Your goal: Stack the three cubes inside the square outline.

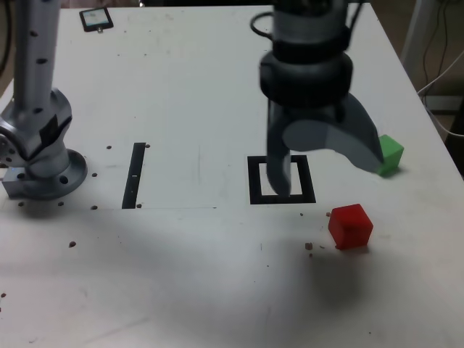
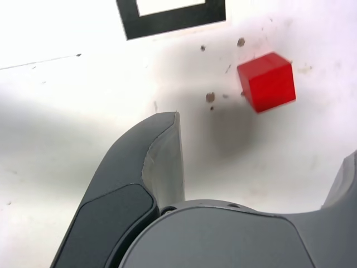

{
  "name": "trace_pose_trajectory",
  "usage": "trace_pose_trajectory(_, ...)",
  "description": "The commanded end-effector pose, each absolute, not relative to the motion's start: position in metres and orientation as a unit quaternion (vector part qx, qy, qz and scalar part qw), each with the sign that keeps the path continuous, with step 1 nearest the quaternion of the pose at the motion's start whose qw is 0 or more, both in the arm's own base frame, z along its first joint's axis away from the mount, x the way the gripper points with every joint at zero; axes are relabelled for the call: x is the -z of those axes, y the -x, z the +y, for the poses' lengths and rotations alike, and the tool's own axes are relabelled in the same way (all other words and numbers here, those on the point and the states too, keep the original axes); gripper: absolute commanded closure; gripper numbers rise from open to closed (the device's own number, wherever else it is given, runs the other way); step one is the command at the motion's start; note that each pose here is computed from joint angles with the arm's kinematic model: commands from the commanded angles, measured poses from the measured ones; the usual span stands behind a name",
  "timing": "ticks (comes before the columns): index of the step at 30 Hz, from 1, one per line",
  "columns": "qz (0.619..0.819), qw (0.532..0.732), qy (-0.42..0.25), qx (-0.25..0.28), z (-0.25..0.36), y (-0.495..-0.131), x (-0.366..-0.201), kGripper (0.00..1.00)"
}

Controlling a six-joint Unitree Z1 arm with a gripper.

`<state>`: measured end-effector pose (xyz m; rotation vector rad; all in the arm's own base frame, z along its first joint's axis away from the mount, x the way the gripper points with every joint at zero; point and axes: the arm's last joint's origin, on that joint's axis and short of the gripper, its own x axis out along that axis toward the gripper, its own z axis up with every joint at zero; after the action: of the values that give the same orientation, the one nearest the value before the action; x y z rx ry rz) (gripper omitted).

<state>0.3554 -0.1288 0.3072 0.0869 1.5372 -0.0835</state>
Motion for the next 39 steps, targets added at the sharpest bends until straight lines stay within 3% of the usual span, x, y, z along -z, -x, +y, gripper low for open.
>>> trace_pose_trajectory(1, 0.699, 0.713, -0.040, 0.039, -0.129, -0.364, -0.301, 0.04)
trace_pose_trajectory(16, 0.719, 0.694, -0.032, 0.035, -0.129, -0.400, -0.247, 0.15)
trace_pose_trajectory(39, 0.720, 0.691, -0.048, 0.029, -0.134, -0.424, -0.223, 0.24)
